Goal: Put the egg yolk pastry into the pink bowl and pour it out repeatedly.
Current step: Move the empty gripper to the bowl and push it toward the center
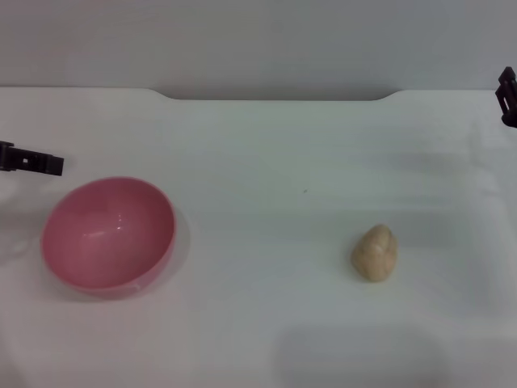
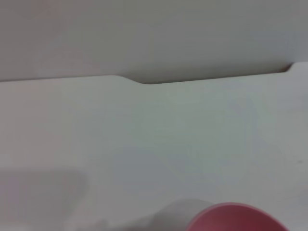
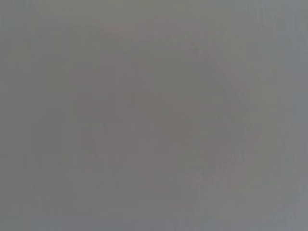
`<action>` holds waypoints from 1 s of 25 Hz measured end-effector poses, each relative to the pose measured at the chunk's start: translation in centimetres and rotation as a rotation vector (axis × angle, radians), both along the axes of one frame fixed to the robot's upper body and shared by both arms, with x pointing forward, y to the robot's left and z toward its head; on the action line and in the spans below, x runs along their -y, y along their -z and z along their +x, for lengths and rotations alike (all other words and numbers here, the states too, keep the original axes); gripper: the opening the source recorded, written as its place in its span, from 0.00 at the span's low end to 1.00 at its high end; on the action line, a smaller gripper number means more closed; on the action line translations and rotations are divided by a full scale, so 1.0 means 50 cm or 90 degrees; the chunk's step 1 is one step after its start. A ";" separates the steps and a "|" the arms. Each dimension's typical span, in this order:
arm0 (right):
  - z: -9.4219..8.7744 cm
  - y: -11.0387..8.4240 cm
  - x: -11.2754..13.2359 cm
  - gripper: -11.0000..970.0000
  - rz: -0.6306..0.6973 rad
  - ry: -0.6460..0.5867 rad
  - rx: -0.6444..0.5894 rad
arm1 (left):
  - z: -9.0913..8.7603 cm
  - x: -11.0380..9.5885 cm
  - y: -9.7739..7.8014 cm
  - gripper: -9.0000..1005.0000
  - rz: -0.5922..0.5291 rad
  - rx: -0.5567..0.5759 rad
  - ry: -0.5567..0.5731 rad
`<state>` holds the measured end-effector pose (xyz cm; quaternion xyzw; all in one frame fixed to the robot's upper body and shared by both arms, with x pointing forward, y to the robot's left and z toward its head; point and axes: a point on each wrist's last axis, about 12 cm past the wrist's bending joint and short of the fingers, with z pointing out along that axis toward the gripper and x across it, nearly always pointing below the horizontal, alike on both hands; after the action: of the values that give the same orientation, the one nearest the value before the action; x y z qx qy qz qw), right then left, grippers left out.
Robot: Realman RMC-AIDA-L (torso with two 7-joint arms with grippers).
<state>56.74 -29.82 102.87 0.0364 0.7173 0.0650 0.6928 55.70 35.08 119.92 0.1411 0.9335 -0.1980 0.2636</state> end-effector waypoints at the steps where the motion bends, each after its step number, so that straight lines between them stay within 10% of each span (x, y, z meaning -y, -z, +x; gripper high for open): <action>1: 0.001 0.000 -0.001 0.47 0.000 -0.001 -0.001 | -0.001 -0.002 0.002 0.83 0.000 -0.001 -0.005; 25: -0.025 0.017 -0.023 0.45 0.022 -0.019 -0.010 | 0.017 0.058 0.095 0.83 0.068 -0.065 0.037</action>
<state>55.51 -28.68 102.00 0.0385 0.7219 0.0875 0.6854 56.56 32.16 115.16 0.1719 0.9505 -0.1621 0.2016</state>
